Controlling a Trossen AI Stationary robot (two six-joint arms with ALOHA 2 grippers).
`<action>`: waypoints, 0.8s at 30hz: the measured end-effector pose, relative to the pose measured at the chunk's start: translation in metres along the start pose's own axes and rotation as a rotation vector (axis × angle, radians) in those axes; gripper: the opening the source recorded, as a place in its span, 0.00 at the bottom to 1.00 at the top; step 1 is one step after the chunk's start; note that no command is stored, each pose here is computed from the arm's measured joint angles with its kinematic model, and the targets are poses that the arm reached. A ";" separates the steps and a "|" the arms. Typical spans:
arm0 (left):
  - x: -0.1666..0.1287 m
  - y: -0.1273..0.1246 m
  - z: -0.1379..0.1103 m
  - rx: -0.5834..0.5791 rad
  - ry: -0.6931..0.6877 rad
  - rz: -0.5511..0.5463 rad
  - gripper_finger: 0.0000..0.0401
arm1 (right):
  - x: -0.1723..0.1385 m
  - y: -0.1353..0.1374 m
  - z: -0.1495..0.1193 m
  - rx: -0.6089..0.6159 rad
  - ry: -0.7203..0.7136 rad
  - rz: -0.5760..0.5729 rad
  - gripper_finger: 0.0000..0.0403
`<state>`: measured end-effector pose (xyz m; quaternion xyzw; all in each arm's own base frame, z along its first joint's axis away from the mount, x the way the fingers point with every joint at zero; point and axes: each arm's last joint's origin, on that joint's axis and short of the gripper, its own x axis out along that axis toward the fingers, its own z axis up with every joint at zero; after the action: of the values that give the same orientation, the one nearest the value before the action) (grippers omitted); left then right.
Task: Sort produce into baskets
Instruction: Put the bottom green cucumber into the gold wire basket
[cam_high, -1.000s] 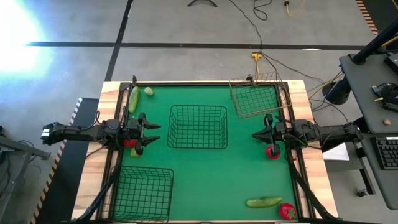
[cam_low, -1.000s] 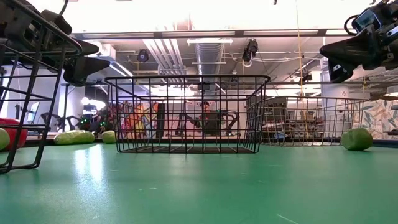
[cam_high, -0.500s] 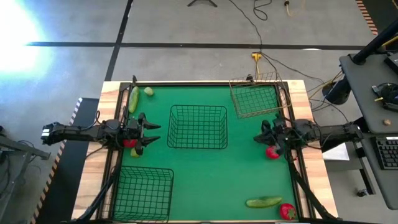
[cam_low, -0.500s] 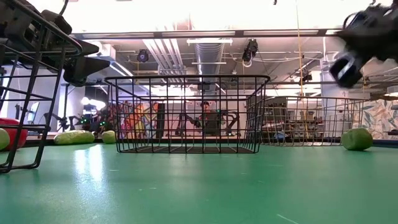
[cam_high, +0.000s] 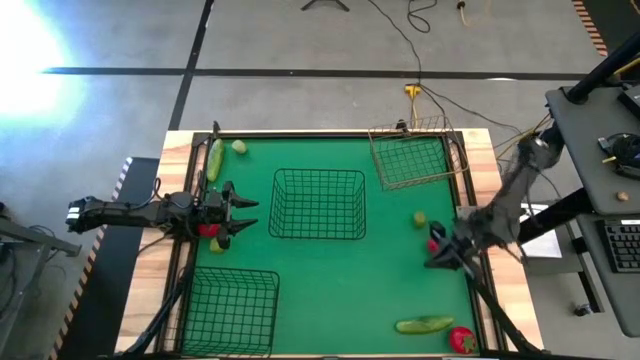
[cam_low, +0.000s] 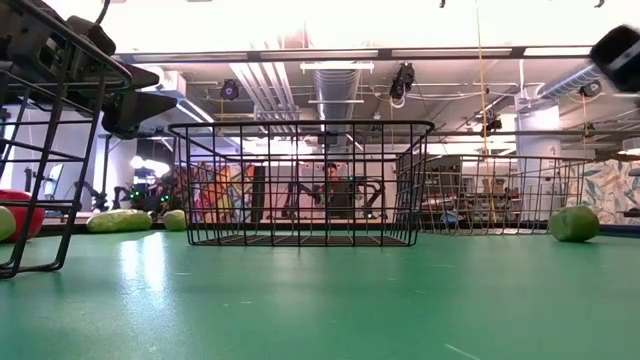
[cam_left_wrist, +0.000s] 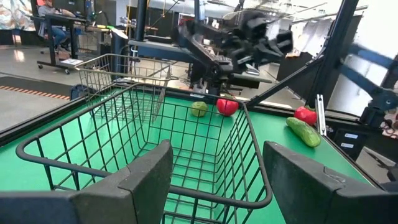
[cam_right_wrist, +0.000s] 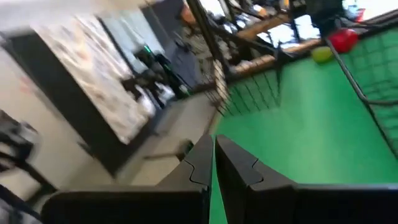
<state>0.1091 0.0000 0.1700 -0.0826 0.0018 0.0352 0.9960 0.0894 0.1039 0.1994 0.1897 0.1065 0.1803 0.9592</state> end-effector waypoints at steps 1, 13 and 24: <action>0.000 0.000 0.000 0.000 0.000 0.000 0.58 | 0.001 0.010 -0.001 -0.032 0.009 -0.023 0.03; 0.000 0.000 0.000 0.000 0.001 0.000 0.58 | 0.033 0.101 0.007 -0.215 0.421 -0.233 0.08; 0.000 0.000 0.000 0.000 0.002 0.001 0.58 | 0.066 0.141 -0.004 -0.095 0.712 -0.455 0.54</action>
<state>0.1093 0.0001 0.1697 -0.0827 0.0030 0.0353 0.9959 0.1052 0.2522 0.2432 0.0428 0.4618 0.0229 0.8856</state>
